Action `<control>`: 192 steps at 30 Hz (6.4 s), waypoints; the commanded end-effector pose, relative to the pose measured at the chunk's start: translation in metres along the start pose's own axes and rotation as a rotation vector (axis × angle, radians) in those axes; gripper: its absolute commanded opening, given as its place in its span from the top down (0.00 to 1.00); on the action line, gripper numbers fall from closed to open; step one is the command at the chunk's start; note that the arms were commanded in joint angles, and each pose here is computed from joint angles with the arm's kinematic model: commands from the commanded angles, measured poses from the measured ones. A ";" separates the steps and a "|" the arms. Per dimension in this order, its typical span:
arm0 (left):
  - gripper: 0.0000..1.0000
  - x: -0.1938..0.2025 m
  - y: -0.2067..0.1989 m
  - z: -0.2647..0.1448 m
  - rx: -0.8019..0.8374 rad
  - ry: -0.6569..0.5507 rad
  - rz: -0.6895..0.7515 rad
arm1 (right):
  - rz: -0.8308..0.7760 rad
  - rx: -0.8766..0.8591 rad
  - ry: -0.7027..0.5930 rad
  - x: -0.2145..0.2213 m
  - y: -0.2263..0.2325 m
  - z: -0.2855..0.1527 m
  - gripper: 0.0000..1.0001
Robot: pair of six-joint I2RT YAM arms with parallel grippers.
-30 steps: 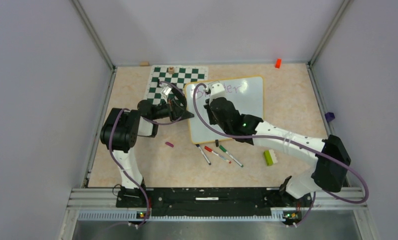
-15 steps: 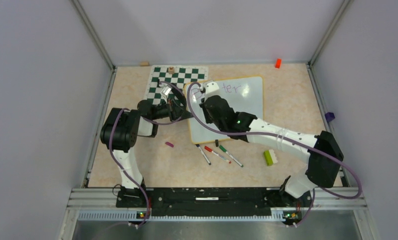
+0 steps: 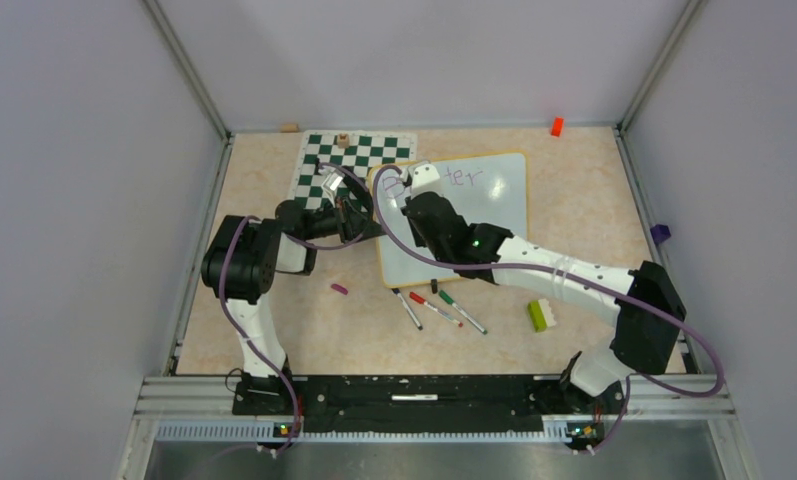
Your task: Write a sentence on the whiteboard
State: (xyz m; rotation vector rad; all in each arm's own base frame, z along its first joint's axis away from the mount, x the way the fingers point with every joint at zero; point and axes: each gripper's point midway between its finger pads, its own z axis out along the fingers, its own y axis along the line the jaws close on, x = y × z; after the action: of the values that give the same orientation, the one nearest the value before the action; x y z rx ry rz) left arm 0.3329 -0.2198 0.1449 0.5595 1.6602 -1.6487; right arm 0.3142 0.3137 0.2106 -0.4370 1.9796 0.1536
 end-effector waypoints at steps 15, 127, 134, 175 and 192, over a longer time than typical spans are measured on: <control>1.00 -0.019 -0.011 0.000 0.040 -0.028 0.150 | 0.049 -0.046 -0.127 -0.051 0.001 -0.018 1.00; 1.00 -0.019 -0.011 0.001 0.044 -0.023 0.145 | 0.118 -0.130 -0.056 -0.027 -0.032 -0.014 1.00; 1.00 -0.019 -0.011 0.001 0.045 -0.022 0.146 | 0.100 -0.088 -0.014 -0.011 -0.035 -0.001 1.00; 1.00 -0.019 -0.011 0.002 0.046 -0.021 0.144 | 0.148 -0.175 -0.084 -0.023 -0.037 -0.038 1.00; 1.00 -0.019 -0.007 0.003 0.047 -0.018 0.133 | 0.094 -0.140 -0.139 -0.009 -0.056 -0.041 1.00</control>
State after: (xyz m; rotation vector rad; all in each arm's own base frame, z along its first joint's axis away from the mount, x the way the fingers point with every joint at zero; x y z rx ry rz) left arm 0.3337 -0.2200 0.1460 0.5716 1.6585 -1.6587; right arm 0.2905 0.2557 0.2157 -0.4413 1.9557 0.3721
